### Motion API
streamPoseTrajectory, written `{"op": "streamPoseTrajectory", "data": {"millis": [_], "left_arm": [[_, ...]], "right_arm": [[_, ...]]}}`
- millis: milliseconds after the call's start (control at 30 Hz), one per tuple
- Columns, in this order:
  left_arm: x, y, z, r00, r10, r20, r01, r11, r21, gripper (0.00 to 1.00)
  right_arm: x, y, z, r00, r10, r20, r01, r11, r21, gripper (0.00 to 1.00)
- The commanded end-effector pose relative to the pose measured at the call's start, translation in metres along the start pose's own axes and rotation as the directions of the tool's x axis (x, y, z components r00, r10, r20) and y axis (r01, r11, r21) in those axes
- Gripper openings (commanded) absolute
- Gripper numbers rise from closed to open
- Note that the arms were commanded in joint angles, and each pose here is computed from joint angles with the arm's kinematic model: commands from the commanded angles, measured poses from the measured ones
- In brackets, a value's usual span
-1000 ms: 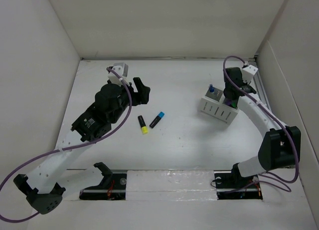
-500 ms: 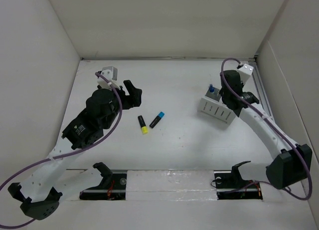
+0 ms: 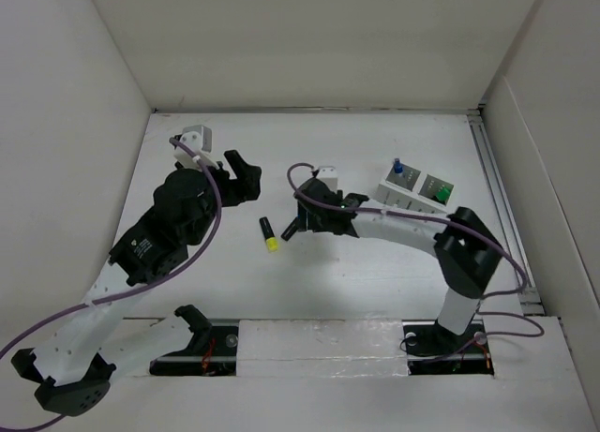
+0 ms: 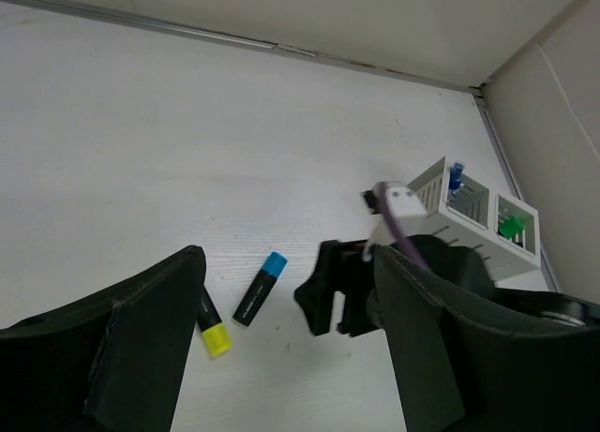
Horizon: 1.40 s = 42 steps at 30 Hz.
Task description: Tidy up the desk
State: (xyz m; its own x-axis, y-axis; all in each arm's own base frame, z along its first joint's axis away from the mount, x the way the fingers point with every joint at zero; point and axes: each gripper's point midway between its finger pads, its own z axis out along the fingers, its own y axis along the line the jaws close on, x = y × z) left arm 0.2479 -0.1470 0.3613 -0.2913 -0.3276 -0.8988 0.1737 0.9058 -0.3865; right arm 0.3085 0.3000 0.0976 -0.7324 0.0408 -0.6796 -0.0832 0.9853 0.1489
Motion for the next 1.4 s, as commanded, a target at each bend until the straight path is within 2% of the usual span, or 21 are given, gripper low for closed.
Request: {"op": "streamPoseTrajectory", "data": {"millis": [0,100,333,633,733,867,1033,1133,1367], "left_arm": [[-0.008,-0.003,-0.007,0.999,-0.038,0.031,0.037,0.999,0.030,0.69],[-0.001,-0.001,-0.009,0.999,-0.039,0.013,0.039,0.999,0.036,0.69],[0.009,0.002,-0.017,0.999,-0.047,0.002,0.047,0.997,0.064,0.69],[0.012,0.009,-0.026,1.000,-0.014,0.008,0.013,0.997,0.072,0.70],[0.013,0.009,-0.027,1.000,0.015,0.001,-0.015,0.997,0.078,0.71],[0.008,0.009,-0.030,0.999,0.031,0.015,-0.033,0.996,0.084,0.71],[0.006,0.010,-0.032,0.999,0.038,0.021,-0.040,0.996,0.083,0.72],[0.009,0.010,-0.030,0.999,0.033,0.018,-0.035,0.996,0.084,0.72],[0.011,0.004,-0.027,1.000,0.030,0.009,-0.031,0.995,0.100,0.72]], "right_arm": [[-0.010,0.032,0.005,1.000,0.024,-0.010,-0.024,0.999,-0.030,0.74],[0.001,0.044,0.024,0.998,0.022,-0.058,-0.024,0.999,-0.035,0.76],[0.011,0.052,0.049,0.993,0.039,-0.111,-0.037,0.999,0.021,0.75],[0.016,0.064,0.069,0.971,0.169,-0.170,-0.162,0.985,0.049,0.69],[0.017,0.065,0.078,0.969,0.185,-0.166,-0.174,0.982,0.077,0.61],[0.029,0.057,0.088,0.967,0.160,-0.199,-0.134,0.981,0.139,0.61],[0.049,0.047,0.086,0.968,0.138,-0.211,-0.098,0.977,0.187,0.51],[0.051,0.038,0.086,0.970,0.132,-0.204,-0.086,0.972,0.220,0.49],[0.053,0.021,0.073,0.978,0.058,-0.200,-0.007,0.968,0.250,0.29]]}}
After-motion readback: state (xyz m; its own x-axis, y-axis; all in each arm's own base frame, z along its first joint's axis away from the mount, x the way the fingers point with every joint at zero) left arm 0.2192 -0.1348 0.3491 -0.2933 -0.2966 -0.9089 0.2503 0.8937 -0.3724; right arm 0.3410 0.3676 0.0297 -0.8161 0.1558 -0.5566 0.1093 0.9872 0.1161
